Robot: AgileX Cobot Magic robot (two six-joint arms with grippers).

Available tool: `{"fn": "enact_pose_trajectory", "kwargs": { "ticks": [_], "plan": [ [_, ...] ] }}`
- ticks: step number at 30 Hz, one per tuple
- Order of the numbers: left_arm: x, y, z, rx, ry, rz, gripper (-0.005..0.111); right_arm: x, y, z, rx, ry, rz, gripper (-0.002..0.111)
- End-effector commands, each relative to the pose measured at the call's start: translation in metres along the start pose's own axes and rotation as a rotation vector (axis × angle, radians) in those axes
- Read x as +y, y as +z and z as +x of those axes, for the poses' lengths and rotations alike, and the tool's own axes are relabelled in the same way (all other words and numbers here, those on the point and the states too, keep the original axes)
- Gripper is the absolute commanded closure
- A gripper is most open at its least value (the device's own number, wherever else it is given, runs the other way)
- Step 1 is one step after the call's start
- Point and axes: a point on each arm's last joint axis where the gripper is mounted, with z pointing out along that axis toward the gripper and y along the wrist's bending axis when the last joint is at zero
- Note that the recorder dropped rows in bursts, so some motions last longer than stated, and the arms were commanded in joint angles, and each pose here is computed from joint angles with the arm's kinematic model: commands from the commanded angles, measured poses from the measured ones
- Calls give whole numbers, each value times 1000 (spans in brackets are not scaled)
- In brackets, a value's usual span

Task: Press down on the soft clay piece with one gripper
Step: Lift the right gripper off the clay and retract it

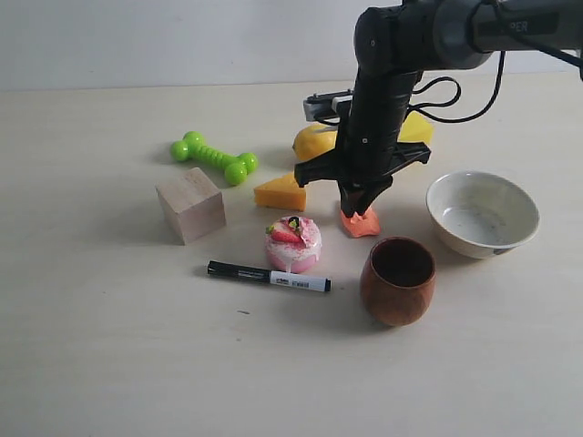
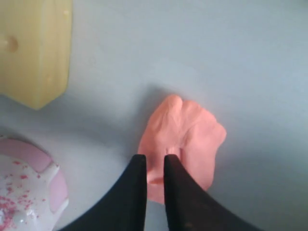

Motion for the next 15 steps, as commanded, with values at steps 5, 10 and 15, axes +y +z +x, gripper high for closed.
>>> {"fn": "enact_pose_trajectory", "kwargs": {
  "ticks": [5, 10, 15],
  "plan": [
    [0, -1, -2, -17, -4, 1, 107, 0, -5, 0, -25, -16, 3, 92],
    [0, -1, -2, -17, -4, 1, 107, 0, -21, 0, -66, -28, 16, 92],
    [0, -1, -2, -17, -4, 1, 107, 3, -79, 4, -222, -47, 11, 108]
  ]
}}
